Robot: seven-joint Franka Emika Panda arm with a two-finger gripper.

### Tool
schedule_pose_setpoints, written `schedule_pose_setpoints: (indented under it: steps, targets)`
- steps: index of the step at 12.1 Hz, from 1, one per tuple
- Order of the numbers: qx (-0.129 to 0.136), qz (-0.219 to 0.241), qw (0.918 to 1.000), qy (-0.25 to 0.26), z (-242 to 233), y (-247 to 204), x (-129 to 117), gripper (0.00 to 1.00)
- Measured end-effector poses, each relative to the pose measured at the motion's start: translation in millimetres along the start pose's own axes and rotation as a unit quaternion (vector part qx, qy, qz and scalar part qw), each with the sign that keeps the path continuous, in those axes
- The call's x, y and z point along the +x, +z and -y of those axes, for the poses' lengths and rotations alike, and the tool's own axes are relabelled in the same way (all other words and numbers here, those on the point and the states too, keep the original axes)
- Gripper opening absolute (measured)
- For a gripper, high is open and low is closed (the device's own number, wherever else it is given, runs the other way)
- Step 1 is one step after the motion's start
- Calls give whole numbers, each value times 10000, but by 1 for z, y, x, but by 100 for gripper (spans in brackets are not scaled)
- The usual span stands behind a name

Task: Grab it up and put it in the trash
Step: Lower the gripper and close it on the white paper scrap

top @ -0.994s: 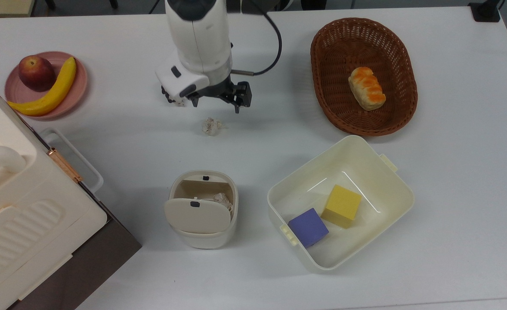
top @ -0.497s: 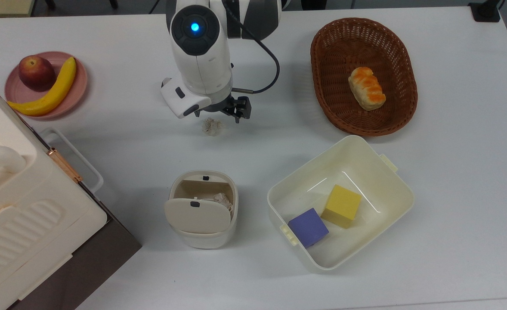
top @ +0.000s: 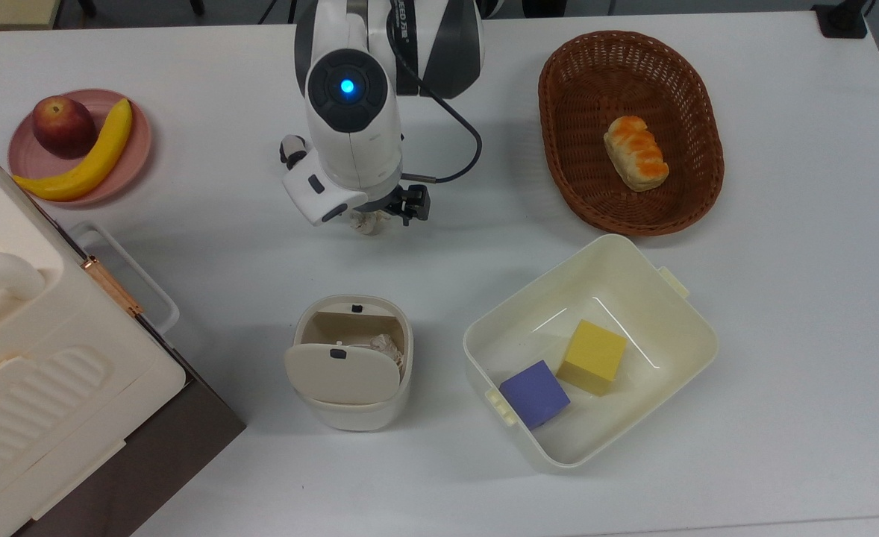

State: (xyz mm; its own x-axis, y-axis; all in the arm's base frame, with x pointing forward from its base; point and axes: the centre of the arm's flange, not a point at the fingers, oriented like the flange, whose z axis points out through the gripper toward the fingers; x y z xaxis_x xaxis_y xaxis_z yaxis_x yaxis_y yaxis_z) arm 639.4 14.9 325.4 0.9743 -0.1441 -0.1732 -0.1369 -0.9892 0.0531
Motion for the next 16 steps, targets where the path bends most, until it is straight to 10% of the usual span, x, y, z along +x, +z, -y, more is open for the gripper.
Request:
schedule_pose_setpoints:
  steps: [6,12,16]
  targets:
    - [-202,88,9997,-85,-2,16,0,100]
    - [-164,-135,9997,-81,-2,17,7,19]
    - [-127,-314,9994,-3,-5,6,12,17]
